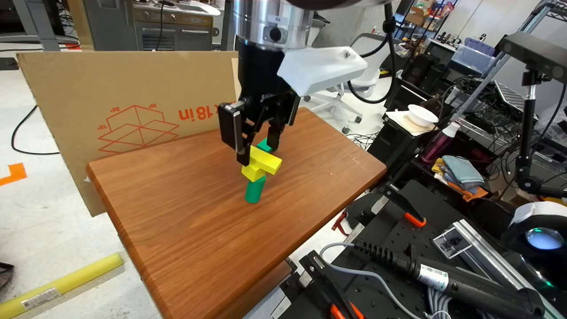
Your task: Remove the yellow block from the stack on the right and put it on top of the stack on the left
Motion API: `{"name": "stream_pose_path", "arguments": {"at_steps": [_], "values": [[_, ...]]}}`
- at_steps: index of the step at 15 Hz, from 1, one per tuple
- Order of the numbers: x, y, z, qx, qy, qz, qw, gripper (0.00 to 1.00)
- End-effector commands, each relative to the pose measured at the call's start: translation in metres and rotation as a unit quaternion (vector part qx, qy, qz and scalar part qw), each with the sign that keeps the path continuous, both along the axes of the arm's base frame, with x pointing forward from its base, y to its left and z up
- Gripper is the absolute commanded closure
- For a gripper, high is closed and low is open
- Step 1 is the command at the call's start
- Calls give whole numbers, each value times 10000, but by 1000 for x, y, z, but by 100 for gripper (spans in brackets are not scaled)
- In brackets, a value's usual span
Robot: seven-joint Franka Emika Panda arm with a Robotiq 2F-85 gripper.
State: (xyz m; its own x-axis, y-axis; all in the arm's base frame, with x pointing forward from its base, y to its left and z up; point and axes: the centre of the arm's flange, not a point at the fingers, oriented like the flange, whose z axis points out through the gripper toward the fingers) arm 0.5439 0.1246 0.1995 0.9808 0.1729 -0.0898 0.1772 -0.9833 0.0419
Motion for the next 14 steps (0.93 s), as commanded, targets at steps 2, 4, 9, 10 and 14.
{"name": "stream_pose_path", "arguments": {"at_steps": [2, 4, 9, 10, 14], "values": [[2, 2, 2, -50, -45, 101, 9999, 0], [-3, -2, 8, 10, -29, 129, 9999, 0], [-14, -43, 33, 334, 109, 20, 9994, 0], [-15, -56, 37, 371, 108, -36, 9992, 0], [-6, -121, 47, 278, 74, -398, 9988, 0]]}}
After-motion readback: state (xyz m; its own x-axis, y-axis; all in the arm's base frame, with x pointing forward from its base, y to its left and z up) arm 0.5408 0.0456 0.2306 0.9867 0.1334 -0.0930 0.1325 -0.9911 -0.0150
